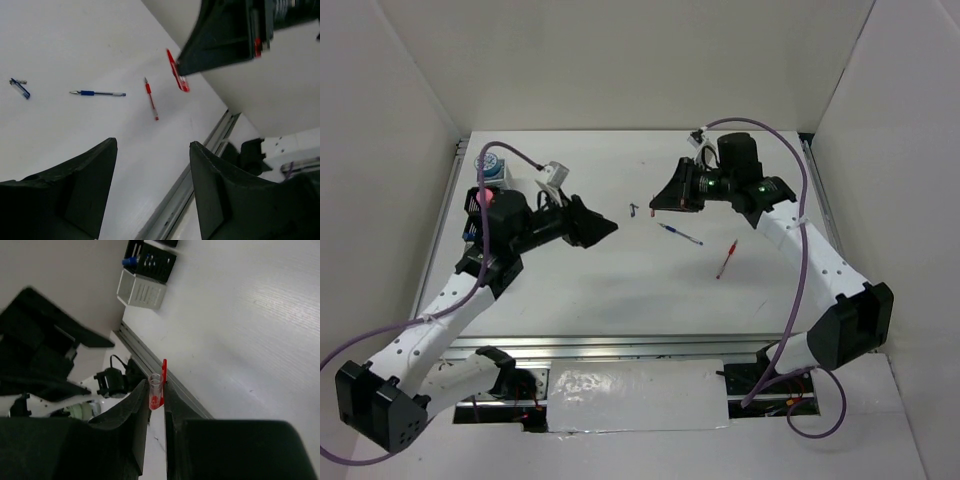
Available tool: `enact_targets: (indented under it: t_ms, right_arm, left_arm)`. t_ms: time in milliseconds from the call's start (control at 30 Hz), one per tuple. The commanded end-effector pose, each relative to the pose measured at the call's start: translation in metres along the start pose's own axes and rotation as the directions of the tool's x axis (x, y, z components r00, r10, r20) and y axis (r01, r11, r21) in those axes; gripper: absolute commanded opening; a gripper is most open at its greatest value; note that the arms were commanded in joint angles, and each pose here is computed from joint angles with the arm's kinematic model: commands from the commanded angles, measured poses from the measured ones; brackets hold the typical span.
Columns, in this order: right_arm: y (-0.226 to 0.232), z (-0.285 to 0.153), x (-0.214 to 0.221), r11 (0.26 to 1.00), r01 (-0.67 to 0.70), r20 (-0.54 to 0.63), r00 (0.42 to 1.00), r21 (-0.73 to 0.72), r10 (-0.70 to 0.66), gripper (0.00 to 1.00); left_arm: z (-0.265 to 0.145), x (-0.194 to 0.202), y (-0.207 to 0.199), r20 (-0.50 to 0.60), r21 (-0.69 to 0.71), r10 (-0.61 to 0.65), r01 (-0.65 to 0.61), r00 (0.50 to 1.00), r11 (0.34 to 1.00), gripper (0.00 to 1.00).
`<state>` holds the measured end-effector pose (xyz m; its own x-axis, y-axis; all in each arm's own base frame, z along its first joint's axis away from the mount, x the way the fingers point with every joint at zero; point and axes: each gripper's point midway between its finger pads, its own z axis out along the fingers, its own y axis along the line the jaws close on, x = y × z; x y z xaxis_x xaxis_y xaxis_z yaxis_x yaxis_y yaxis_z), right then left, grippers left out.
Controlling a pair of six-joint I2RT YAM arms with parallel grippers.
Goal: Sort the stationery into containers
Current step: Pick up the pen cap from the center of the board.
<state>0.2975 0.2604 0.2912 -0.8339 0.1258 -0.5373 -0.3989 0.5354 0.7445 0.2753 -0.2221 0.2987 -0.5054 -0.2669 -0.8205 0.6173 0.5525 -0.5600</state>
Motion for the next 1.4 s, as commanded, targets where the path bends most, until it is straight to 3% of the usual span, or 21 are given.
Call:
enact_targets:
  t_ms: [0,133,200,800,1067,1367]
  right_arm:
    - [0.031,-0.003,-0.029,0.995,-0.086,0.084,0.992,-0.044,0.09,0.0]
    - [0.023,0.007,-0.036,0.984,-0.173,0.139,0.977,0.051,0.164,0.0]
    - [0.023,0.012,-0.03,0.977,-0.195,0.132,0.974,0.084,0.183,0.0]
    - [0.028,0.039,-0.009,0.964,-0.236,0.069,0.971,0.119,0.229,0.0]
    - [0.036,0.04,-0.007,0.968,-0.233,0.049,0.972,0.097,0.229,0.0]
    - [0.04,0.04,0.002,0.972,-0.226,0.021,0.974,0.069,0.225,0.0]
  left_arm:
    - [0.003,-0.03,-0.032,0.105,-0.023,0.215,-0.214,0.971,0.977,0.71]
    - [0.011,-0.008,-0.01,-0.053,-0.094,0.231,-0.235,0.972,0.967,0.65]
    - [0.018,-0.007,-0.01,-0.079,-0.104,0.236,-0.243,0.969,0.964,0.64]
    - [0.061,-0.007,-0.027,-0.097,-0.049,0.26,-0.265,0.961,0.963,0.61]
    - [0.071,-0.005,-0.009,-0.132,-0.121,0.27,-0.285,0.954,0.951,0.57]
    - [0.074,-0.015,-0.01,-0.104,-0.13,0.289,-0.301,0.952,0.945,0.43]
